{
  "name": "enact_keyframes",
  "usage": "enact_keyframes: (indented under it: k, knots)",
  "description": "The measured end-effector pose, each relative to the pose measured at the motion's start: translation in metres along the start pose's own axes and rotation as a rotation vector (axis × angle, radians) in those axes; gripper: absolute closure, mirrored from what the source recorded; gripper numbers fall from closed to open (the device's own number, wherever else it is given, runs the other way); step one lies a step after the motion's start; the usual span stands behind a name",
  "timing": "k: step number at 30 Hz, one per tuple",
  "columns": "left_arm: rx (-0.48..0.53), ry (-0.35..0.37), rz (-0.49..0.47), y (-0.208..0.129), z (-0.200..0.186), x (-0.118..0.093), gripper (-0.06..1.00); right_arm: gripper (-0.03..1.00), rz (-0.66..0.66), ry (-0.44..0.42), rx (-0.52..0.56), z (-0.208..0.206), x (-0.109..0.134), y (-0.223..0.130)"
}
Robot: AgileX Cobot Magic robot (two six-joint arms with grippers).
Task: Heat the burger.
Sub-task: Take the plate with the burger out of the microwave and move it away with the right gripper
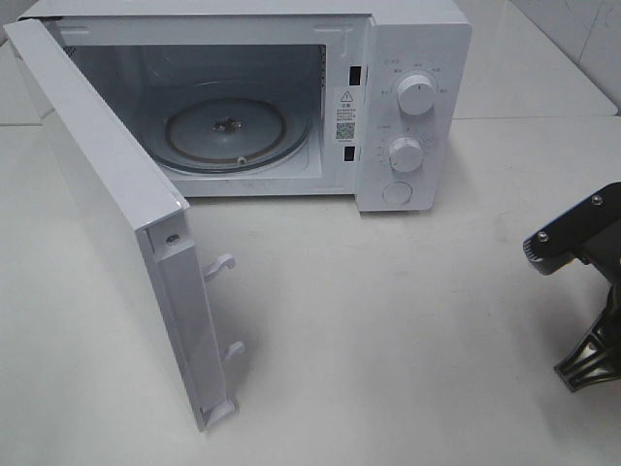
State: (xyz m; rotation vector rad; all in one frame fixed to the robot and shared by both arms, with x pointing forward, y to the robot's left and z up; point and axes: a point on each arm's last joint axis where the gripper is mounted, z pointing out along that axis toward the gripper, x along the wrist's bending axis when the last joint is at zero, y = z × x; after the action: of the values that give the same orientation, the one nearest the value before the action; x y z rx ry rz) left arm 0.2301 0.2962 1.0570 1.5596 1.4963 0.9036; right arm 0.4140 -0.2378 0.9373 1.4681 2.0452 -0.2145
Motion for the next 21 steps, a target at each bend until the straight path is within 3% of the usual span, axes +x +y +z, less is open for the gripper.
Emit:
enact_keyframes:
  k: [9,21]
  knots:
    - [0.000,0.000,0.000,0.000,0.000,0.000,-0.04,0.87,0.043,-0.047,0.065,0.022,0.020,0.018]
    - [0.000,0.000,0.000,0.000,0.000,0.000,-0.04,0.87,0.068,-0.036,0.148,0.053,0.033,0.020]
